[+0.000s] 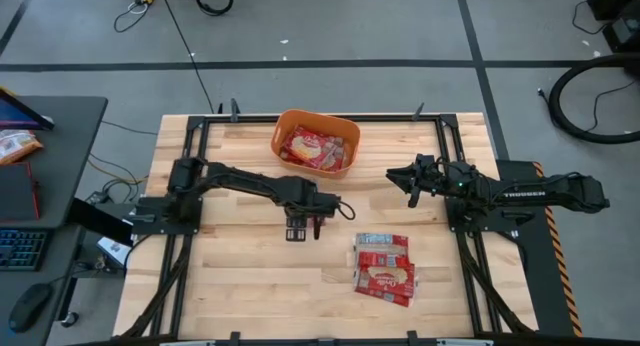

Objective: Sort popcorn bags into baskets
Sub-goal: Put the red popcorn bag into the orange bin

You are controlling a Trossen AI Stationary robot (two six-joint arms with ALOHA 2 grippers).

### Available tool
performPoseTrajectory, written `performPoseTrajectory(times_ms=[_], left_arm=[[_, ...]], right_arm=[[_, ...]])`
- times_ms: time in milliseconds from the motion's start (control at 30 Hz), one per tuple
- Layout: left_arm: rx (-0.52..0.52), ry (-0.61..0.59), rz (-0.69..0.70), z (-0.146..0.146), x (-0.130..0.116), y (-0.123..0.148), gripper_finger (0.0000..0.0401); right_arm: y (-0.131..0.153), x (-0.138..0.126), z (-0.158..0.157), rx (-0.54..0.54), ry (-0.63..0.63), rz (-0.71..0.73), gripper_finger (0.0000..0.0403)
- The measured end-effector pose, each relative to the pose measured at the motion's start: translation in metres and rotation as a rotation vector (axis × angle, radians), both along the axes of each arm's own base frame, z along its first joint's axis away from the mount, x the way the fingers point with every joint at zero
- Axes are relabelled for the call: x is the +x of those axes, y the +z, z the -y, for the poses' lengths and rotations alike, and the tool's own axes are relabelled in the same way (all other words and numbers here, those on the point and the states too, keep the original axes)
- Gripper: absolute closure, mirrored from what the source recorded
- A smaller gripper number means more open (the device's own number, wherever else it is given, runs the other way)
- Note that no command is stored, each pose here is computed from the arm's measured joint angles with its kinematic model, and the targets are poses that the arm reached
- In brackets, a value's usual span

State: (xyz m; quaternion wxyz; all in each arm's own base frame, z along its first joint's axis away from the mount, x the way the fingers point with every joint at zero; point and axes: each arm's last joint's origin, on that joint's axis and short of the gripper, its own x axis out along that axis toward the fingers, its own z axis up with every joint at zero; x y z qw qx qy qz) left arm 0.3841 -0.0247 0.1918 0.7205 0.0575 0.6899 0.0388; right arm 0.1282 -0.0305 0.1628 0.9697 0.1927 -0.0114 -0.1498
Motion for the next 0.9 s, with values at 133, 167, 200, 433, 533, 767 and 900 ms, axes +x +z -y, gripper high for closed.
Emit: performPoseTrajectory(times_ms=[133,167,200,433,533,767,900], left_arm=[[0.009,-0.067,0.063,0.005,-0.005,0.023,0.0251],[0.028,-0.09,0.071,0.006,-0.007,0.026,0.0251],[0.054,-0.11,0.069,0.007,-0.007,0.027,0.0251],[0.284,-0.365,-0.096,0.009,-0.025,-0.005,0.0251],[0.445,-0.471,-0.18,0.012,-0.035,-0.023,0.0251],[0.552,-0.667,-0.165,0.023,-0.045,-0.057,0.0251],[0.573,-0.7,-0.149,0.023,-0.049,-0.069,0.0251]], right_arm=[[0.0,0.0,0.0,0.0,0.0,0.0,0.0313],[0.0,0.0,0.0,0.0,0.0,-0.001,0.0313],[0.0,0.0,0.0,0.0,0.0,-0.001,0.0313],[0.0,0.0,0.0,0.0,0.0,-0.001,0.0313],[0.0,0.0,0.0,0.0,0.0,-0.001,0.0313],[0.0,0.0,0.0,0.0,0.0,-0.001,0.0313],[0.0,0.0,0.0,0.0,0.0,-0.001,0.0313]])
